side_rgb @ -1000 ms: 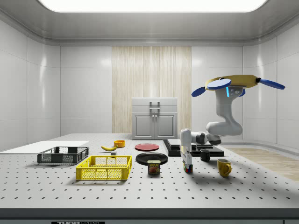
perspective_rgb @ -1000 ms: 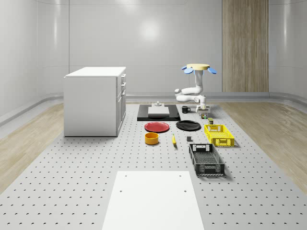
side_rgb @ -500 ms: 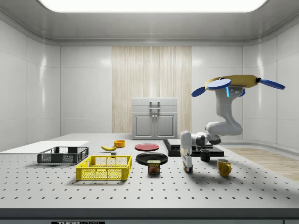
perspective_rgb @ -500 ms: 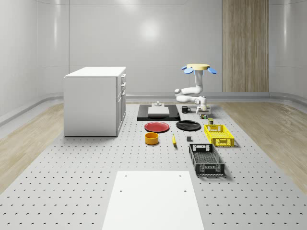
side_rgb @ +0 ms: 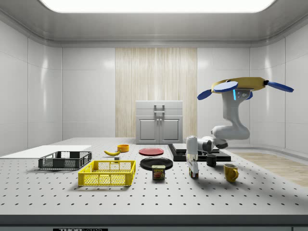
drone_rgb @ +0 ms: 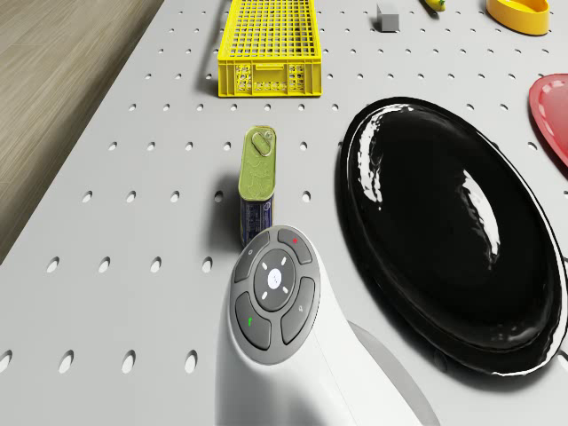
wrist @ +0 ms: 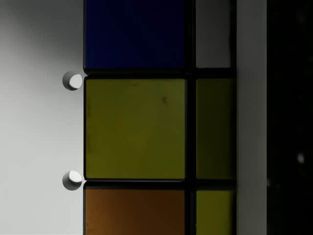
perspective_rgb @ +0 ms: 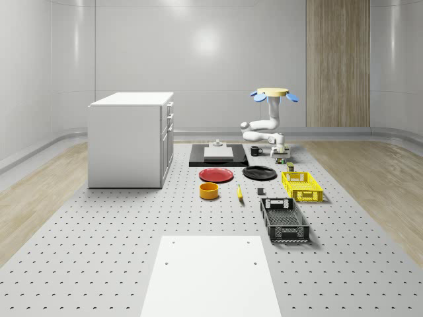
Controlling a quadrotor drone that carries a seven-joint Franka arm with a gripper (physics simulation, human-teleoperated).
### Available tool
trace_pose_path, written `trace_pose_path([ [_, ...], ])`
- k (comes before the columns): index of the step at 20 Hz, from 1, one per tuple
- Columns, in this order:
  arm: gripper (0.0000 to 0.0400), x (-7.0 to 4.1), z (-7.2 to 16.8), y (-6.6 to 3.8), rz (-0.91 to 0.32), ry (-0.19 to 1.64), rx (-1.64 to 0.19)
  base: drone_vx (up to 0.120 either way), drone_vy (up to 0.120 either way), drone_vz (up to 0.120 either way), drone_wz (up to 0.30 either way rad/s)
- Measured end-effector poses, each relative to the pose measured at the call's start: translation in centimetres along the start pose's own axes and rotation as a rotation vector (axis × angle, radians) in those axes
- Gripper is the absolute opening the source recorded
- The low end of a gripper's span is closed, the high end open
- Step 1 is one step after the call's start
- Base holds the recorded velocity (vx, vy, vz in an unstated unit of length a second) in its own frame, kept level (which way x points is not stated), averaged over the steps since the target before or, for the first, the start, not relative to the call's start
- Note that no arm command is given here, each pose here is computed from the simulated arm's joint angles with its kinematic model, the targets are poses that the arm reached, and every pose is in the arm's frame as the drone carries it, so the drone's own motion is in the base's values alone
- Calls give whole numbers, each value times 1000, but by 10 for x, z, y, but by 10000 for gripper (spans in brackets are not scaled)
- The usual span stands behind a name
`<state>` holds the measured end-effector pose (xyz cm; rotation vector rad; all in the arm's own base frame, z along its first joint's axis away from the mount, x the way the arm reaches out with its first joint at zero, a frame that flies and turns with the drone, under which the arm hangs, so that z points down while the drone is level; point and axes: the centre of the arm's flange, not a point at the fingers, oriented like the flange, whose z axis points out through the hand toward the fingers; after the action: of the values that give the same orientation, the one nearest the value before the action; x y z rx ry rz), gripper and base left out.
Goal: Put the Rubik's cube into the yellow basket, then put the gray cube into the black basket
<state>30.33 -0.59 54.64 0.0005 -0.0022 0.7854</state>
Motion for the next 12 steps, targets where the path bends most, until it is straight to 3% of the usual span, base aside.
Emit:
trace_pose_path([
  [9, 327, 0, -6, 0, 0, 0, 0, 0, 0, 0, 0],
  [12, 326, 0, -17, 0, 0, 0, 0, 0, 0, 107, 0],
])
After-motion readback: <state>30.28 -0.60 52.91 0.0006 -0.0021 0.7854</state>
